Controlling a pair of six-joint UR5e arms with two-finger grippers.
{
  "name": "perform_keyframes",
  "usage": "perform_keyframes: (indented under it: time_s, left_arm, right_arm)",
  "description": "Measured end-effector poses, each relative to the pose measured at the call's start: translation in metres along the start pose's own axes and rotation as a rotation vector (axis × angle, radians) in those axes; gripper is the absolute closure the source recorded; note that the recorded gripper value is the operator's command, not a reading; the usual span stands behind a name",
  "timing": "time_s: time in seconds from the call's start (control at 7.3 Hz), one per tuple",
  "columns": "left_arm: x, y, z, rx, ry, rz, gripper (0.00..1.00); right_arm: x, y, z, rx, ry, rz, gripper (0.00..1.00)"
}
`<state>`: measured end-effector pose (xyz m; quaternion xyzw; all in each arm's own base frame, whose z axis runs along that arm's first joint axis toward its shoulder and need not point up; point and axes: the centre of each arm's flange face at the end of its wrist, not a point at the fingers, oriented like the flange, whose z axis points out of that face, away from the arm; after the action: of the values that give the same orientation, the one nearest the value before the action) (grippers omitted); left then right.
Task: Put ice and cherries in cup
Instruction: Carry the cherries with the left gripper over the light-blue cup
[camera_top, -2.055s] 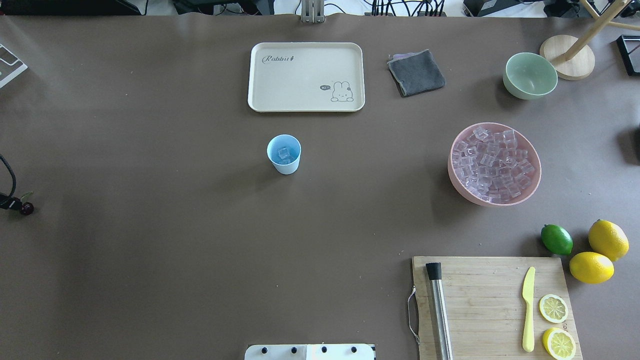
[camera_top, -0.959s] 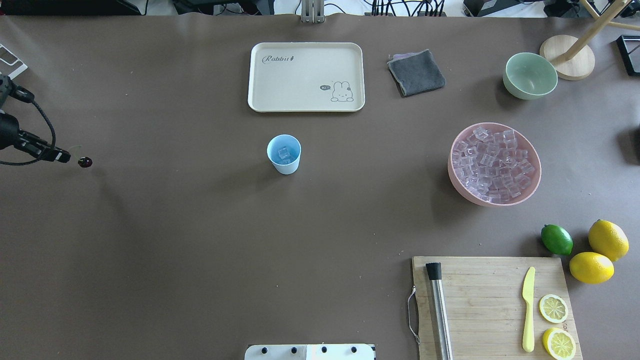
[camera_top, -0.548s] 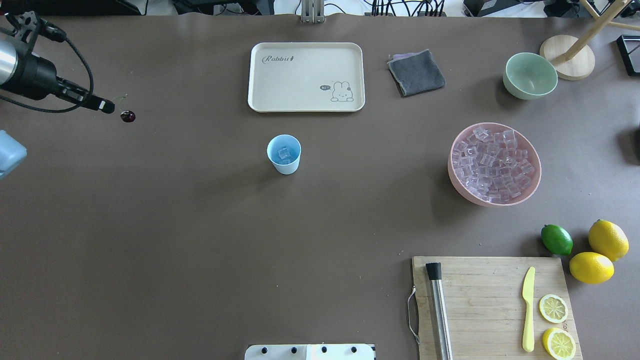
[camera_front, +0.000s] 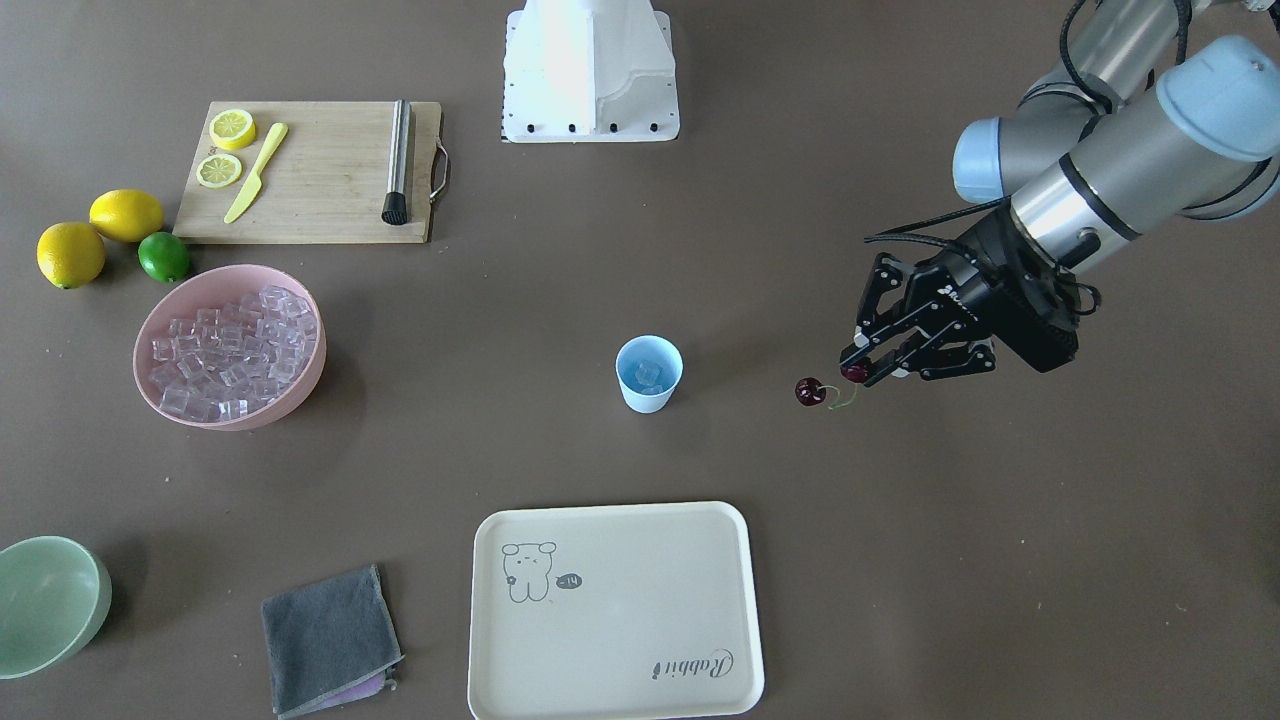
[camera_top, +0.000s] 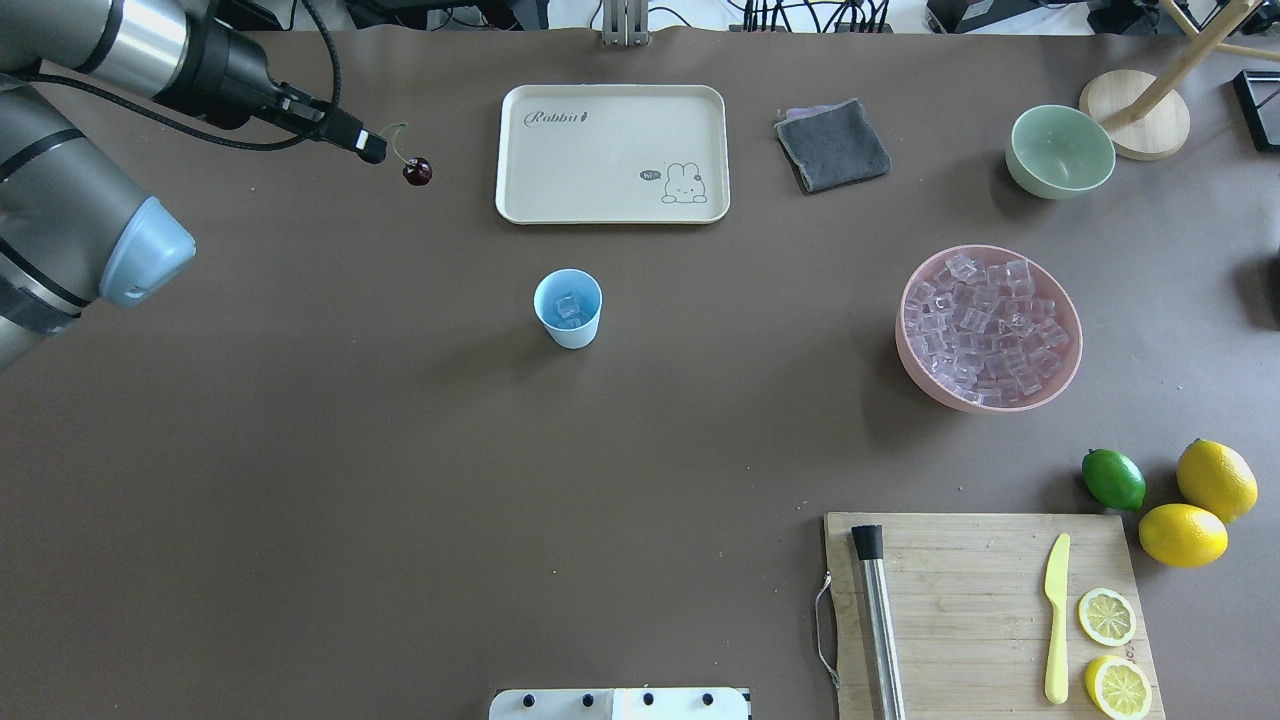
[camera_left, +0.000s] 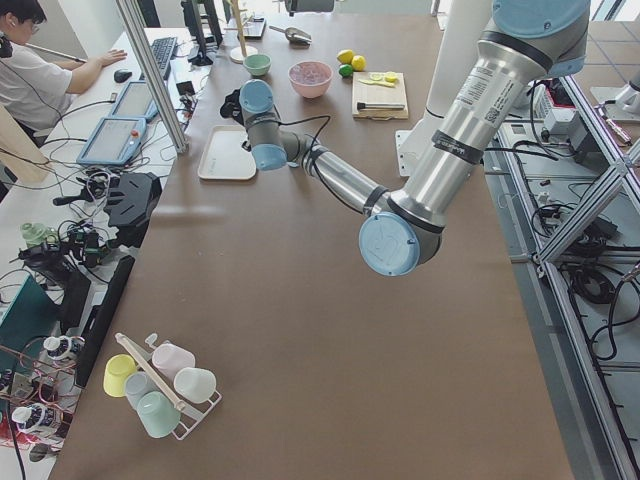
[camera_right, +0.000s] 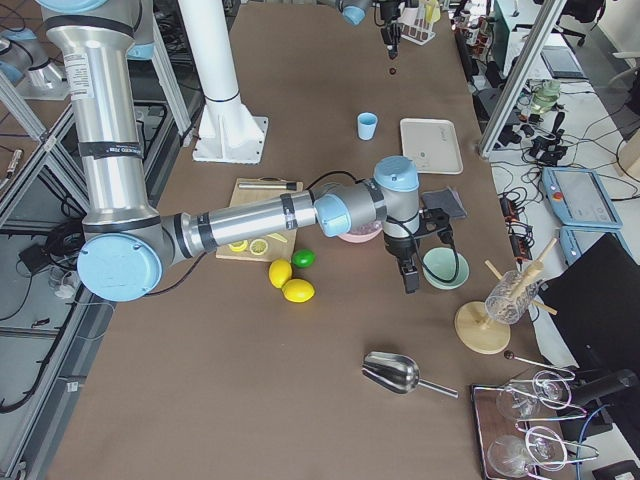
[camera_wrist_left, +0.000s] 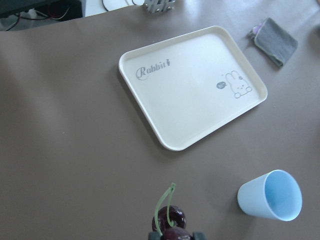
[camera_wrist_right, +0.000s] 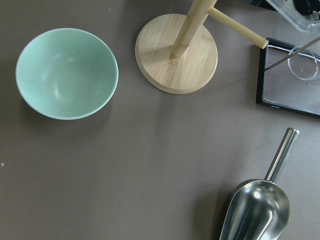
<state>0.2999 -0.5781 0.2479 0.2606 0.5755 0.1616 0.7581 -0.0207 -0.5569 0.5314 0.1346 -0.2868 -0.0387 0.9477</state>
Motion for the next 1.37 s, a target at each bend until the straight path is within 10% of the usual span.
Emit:
perform_keyframes:
  time_s: [0.68,1.37]
  left_arm:
    - [0.124,0.034,0.114,0.089,-0.035,0.060,1.00]
    - [0.111,0.050,0.133,0.063,-0.067,0.056,1.00]
  right_arm:
    - [-0.001,-0.006,0.005,-0.007,-0.008,-0.001,0.00]
    - [0.002,-0.002,0.008,-0.014,-0.003,0.004,0.00]
